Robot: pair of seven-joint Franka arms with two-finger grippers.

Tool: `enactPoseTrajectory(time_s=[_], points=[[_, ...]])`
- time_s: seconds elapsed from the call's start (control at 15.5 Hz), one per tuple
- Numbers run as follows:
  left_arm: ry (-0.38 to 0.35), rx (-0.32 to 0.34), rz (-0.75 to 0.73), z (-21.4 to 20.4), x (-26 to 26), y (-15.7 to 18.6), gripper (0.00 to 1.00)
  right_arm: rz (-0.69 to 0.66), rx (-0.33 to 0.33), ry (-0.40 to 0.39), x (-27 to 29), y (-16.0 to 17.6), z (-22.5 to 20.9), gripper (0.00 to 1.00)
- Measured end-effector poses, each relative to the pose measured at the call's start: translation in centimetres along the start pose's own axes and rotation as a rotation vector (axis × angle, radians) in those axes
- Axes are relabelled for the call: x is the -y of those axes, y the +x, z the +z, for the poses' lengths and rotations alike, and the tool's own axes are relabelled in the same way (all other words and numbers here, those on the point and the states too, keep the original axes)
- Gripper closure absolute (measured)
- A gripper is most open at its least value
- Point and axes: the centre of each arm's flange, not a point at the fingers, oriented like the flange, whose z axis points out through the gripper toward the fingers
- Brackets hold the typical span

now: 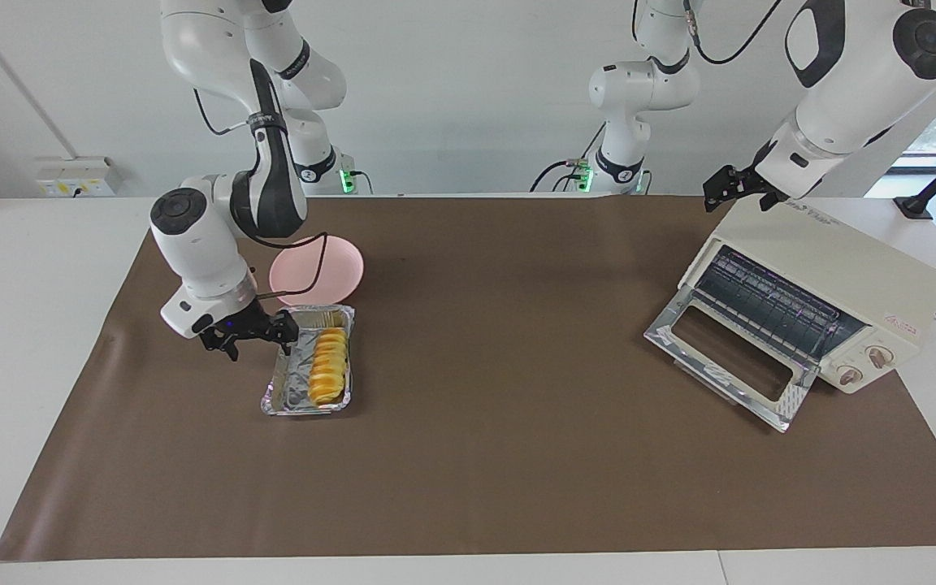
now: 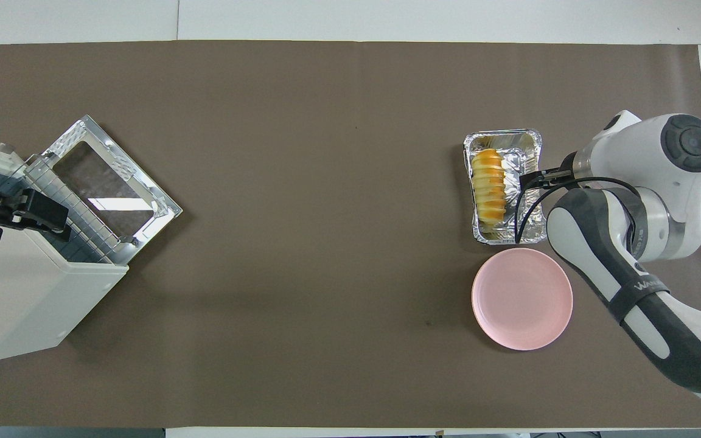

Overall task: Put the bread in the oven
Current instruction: 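Release the bread rolls into the foil tray with the right gripper, then push the foil tray with the right gripper toward the toaster oven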

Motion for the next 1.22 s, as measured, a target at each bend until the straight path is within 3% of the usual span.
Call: enactPoseTrajectory(time_s=[0.32,0.84,0.9,1.22], points=[[0.000,0.000,0.000,0.0,0.0,0.0,0.00,0.013,-0.013,-0.001,-0.7,-1.4,2.0,0.07],[0.000,0.000,0.000,0.0,0.0,0.0,0.00,0.008,-0.011,0.000,-0.3,-1.5,2.2,0.94],[0.000,0.000,0.000,0.0,0.0,0.0,0.00,0.007,-0.014,0.000,-0.3,-1.4,2.0,0.98],[0.000,0.000,0.000,0.0,0.0,0.0,0.00,0.002,-0.054,-0.002,-0.1,0.6,-0.6,0.98]])
